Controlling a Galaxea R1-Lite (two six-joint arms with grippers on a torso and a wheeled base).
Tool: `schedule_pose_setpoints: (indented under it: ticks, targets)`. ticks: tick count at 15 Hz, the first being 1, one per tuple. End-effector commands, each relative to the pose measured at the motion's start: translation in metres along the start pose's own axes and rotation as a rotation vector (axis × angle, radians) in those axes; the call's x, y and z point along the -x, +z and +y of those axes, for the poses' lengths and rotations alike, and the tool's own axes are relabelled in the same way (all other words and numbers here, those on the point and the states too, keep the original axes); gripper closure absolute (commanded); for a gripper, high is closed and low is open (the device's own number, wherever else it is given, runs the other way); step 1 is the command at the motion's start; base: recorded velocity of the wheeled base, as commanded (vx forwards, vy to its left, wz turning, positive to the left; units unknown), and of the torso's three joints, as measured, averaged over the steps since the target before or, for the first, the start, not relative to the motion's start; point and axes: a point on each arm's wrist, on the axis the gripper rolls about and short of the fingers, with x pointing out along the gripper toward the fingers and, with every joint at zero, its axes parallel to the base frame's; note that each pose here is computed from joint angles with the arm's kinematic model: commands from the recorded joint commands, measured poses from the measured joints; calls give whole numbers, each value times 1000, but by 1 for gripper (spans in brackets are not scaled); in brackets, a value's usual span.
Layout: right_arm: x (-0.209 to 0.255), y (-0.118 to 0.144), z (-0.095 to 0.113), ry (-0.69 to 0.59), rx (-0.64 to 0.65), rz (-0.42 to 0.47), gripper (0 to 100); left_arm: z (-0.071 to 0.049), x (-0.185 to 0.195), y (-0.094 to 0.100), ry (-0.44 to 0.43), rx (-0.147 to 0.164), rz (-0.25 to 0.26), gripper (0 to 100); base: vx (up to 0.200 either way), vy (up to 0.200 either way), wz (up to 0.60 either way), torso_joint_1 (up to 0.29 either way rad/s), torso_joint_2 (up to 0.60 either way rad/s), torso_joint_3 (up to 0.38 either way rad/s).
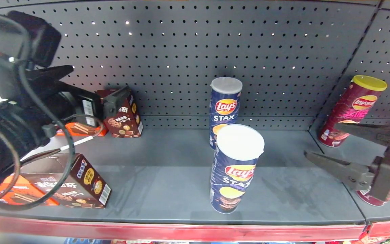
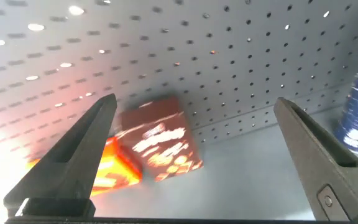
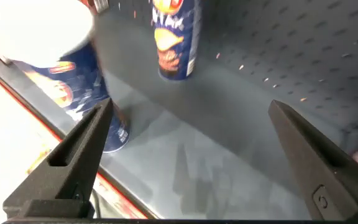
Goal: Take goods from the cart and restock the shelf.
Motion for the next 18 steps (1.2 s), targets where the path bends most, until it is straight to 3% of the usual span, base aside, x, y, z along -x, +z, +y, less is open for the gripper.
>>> schedule_pose_setpoints:
  ticks: [1,5,11,13,14,15,18]
  targets:
    - [55,-5,0,-11,0,-122,0,21,69,-1,7,28,-81,0,0,0,0,0,0,0]
    - [108,-34,2,-30,-4,-212,0,40,145,-25,11,27,-159,0,0,0,0,0,0,0]
    - [135,-99,11,-24,-3,-180,0,58,203,-40,-15,50,-199,0,0,0,0,0,0,0]
    - [142,-124,15,-25,-8,-177,0,58,225,-71,-89,29,-135,0,0,0,0,0,0,0]
    - [142,-127,15,-26,-13,-176,0,57,227,-78,-99,23,-119,0,0,0,0,0,0,0]
    - [144,-142,17,-27,-34,-163,0,51,235,-106,-129,20,-60,0,0,0,0,0,0,0]
    - [144,-162,20,-32,-40,-127,0,37,237,-149,-152,5,33,0,0,0,0,0,0,0]
